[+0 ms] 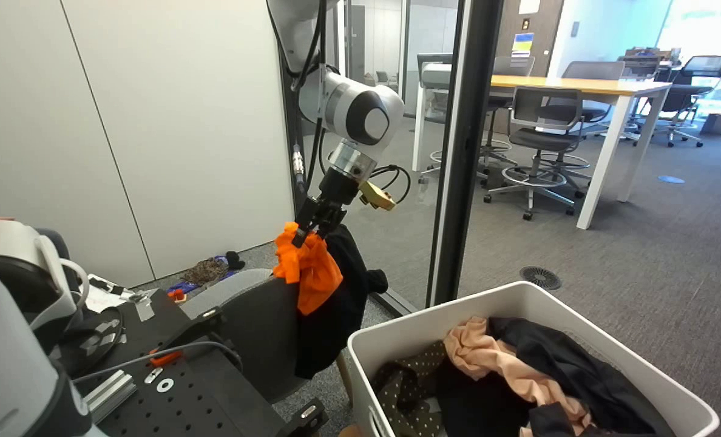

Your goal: Hang the orange clothing on the back of the chair

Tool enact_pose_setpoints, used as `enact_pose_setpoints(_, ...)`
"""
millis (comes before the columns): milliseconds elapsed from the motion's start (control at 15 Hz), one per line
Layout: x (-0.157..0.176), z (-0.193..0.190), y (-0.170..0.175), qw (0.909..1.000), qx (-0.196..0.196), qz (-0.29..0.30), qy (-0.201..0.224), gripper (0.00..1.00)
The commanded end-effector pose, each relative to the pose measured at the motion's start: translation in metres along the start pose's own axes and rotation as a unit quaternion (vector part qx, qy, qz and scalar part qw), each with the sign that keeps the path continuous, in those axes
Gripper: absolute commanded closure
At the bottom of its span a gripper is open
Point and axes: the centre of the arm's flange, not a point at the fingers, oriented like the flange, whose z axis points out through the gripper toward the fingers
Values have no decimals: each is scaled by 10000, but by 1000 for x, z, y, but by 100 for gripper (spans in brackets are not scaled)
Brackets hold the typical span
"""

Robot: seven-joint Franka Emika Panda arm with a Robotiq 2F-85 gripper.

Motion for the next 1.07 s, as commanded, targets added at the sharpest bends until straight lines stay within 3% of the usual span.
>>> enact_pose_setpoints(0, 4, -9, 4, 9985, 55, 361, -419, 0)
enact_pose_setpoints(200, -2, -17, 4, 9931, 34, 830, -823, 0)
enact_pose_setpoints(467, -20, -38, -7, 9739, -96, 1763, -1427, 0)
enact_pose_setpoints(733, -55, -70, -42, 9451, -419, 2750, -1715, 0)
enact_pose_setpoints(1000, -71, -118, -111, 9103, -685, 3792, -1512, 0)
